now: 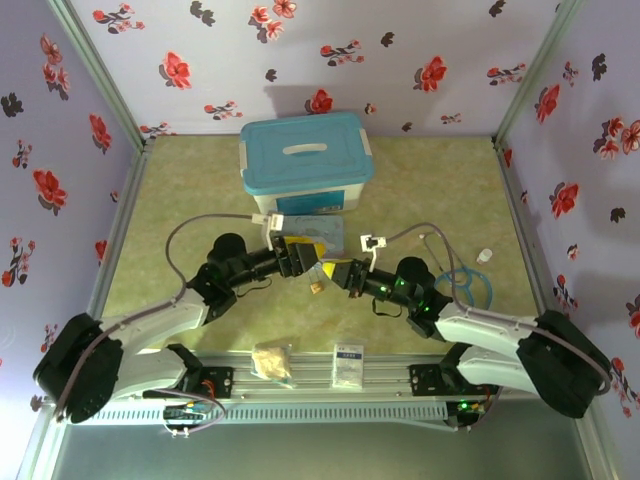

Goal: Unlock the padlock with the key

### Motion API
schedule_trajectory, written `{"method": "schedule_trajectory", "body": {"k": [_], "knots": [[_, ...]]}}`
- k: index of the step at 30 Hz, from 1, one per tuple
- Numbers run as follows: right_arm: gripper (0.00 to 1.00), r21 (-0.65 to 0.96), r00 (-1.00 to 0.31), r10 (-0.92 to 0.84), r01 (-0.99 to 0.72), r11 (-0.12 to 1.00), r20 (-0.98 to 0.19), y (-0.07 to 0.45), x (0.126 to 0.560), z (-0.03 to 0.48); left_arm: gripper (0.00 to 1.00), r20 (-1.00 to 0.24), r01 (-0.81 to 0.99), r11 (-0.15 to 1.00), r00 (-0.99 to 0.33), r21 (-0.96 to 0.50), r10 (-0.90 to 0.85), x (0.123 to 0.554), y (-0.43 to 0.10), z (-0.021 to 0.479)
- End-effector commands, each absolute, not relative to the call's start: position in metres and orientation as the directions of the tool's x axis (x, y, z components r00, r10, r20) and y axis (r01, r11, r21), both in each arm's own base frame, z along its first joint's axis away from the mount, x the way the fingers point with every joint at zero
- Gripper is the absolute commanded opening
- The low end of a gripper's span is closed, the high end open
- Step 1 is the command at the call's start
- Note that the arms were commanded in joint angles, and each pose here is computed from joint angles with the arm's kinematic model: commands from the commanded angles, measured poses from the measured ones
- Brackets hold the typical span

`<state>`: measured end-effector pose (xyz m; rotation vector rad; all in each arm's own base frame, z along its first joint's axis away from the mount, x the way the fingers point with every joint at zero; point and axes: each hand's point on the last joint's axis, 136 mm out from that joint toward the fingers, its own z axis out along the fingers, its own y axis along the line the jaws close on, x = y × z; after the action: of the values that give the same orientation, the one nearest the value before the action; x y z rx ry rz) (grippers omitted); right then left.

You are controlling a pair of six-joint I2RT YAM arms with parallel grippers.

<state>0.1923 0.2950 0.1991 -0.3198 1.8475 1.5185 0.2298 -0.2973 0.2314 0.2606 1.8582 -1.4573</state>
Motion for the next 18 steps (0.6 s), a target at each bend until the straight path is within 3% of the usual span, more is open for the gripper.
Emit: {"method": "schedule_trajectory", "body": {"k": [1,4,9,18], "knots": [[0.0,0.713,-0.717,0.202,-0.537,0.451,-0.667,0.282,0.202,0.171,1.0,-0.63,0.397,0.557,-0.708,-0.73,-0.321,0.246,-0.267,0.192],[0.0,0.662,-0.72,0.176,-0.475,0.579,-0.671,0.266,0.21,0.149,1.0,-0.632,0.296,0.719,-0.734,-0.629,-0.25,0.243,-0.253,0.161],[0.0,0.566,-0.73,0.15,-0.365,0.739,-0.667,0.239,0.219,0.119,0.99,-0.564,0.194,0.799,-0.799,-0.57,-0.208,0.236,-0.255,0.122],[0.0,0.519,-0.744,0.109,-0.345,0.782,-0.659,0.23,0.215,0.103,0.83,-0.531,0.191,0.837,-0.837,-0.513,-0.134,0.233,-0.301,0.076]]}}
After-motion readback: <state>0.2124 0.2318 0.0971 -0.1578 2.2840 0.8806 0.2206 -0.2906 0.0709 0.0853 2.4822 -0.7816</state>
